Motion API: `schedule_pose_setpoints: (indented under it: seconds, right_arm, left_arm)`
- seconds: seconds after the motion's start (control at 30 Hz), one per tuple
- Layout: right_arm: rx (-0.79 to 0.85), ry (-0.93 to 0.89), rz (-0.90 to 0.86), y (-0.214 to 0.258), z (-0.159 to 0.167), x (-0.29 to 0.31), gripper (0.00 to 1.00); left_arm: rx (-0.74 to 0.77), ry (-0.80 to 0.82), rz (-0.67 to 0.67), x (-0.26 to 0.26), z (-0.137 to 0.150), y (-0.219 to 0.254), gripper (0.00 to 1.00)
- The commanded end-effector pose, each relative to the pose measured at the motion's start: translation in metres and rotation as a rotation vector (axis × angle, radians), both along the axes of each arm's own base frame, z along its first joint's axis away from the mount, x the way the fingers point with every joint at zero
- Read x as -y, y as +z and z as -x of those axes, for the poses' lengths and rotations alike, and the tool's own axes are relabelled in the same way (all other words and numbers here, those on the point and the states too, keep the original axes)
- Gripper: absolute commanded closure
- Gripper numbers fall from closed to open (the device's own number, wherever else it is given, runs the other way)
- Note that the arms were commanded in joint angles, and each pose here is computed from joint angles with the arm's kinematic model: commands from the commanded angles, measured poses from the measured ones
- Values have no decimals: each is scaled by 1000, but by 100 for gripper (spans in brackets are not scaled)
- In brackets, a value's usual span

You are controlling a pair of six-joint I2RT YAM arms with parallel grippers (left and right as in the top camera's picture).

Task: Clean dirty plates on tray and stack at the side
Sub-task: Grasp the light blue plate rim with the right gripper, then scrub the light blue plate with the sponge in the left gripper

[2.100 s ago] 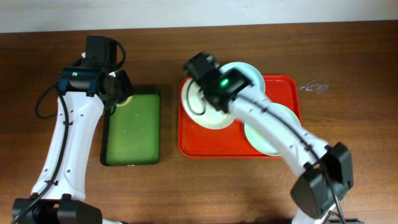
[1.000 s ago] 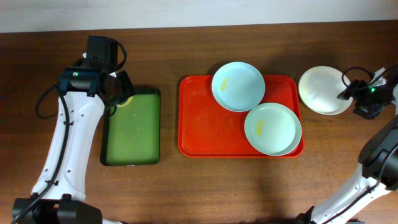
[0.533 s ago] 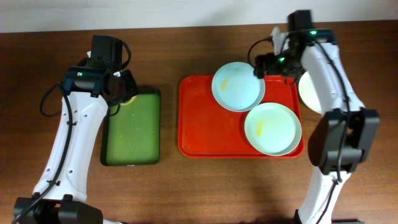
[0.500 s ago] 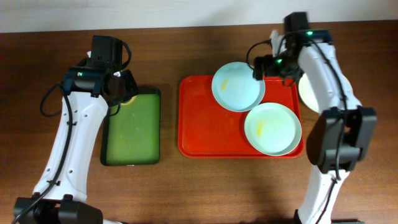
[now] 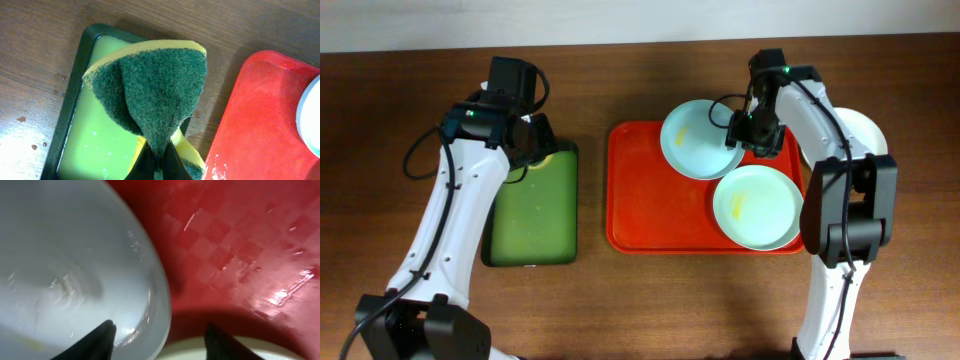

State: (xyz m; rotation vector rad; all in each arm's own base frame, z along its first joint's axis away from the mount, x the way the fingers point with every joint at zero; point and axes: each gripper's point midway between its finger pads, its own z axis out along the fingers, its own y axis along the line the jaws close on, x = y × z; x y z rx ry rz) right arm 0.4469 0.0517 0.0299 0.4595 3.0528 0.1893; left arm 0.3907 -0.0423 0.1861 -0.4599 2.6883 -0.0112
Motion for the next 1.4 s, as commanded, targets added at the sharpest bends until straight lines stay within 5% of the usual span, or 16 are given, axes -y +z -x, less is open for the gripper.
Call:
schedule_pose_setpoints:
  seconds: [0.0,0.17,0.33,0.43,0.57,0.73,0.9,1.2,1.37]
  right_arm:
    - [-27,-65,-7,-20,7,-2,43]
    - [-1,-63,-9,-20,1,-3,50]
    - [17,34,-20,-20,0,-13,87]
    - [43,182,-14,-19,0,-33,96]
    - [66,450,-63,-17,11,-80,96]
    - [-17,569,-65,-18,37,-86,95]
    - [-30,568,-65,-20,41,-85,92]
    - [-36,550,-65,-30,44,-85,91]
    - [-31,550,-65,-30,43,-85,85]
  left_arm:
    - [5,6,-6,1,-1,1,100]
    - [5,6,-6,1,-1,1,100]
    - [5,6,-6,1,-1,1,100]
    - [5,6,-5,1,-1,1,100]
    - [5,3,-4,2,-1,1,100]
    - [-2,-24,31,9,0,0,100]
    - [-11,-5,-9,2,-5,-7,100]
    - [-286,22,-46,-7,-3,-103,100]
    - [-405,68,49,-15,2,-145,100]
